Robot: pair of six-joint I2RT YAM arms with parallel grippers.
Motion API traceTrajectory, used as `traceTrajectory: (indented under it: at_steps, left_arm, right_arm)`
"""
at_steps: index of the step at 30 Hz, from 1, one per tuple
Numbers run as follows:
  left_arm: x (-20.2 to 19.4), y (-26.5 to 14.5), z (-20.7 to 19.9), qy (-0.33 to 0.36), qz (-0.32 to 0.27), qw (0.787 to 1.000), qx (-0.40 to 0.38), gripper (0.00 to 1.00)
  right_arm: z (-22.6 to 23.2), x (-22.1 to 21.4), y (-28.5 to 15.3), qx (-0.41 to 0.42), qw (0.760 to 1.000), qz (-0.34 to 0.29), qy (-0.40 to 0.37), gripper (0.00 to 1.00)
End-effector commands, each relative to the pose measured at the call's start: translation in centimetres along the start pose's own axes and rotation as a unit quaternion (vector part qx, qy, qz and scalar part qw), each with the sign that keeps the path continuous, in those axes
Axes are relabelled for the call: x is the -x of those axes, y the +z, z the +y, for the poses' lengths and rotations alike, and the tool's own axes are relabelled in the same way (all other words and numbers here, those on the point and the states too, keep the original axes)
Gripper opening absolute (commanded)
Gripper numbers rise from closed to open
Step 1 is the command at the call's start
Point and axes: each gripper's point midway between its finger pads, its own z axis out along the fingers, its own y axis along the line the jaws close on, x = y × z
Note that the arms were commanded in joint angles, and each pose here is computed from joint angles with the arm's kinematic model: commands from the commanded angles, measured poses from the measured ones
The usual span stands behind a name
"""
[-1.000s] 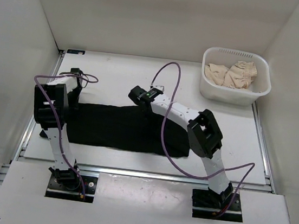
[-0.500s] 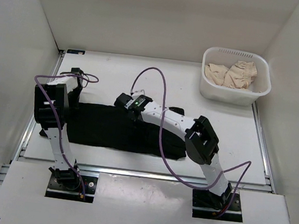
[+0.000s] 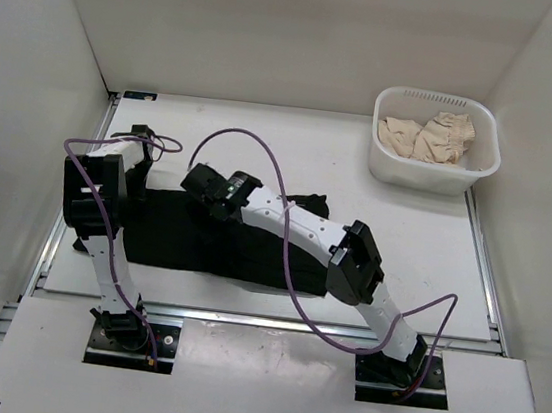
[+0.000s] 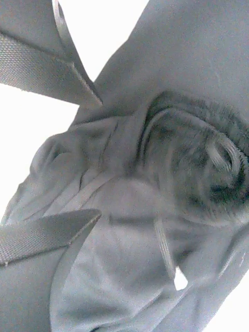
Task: Fold and stack the trousers
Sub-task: Fold the trousers
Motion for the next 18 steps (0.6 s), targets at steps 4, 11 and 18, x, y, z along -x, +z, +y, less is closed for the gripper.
traceTrajectory:
  at_steps: [4, 11, 18]
  left_arm:
    - [2.0, 0.0, -2.0, -0.031, -0.042, 0.998, -0.038, 0.51]
    - [4.6, -4.2, 2.1, -0.064, -0.099, 0.993, 0.020, 0.59]
    - [6.2, -11.5, 7.1, -0.117, -0.179, 0.976, 0.044, 0.78]
  right_arm:
    - [4.8, 3.8, -10.5, 0.113, 0.974, -0.146, -0.128, 0.88]
    - [-6.1, 2.6, -12.6, 0.007, 0.983, -0.184, 0.004, 0.91]
    - [-14.8, -6.6, -8.0, -0.022, 0.983, -0.064, 0.172, 0.84]
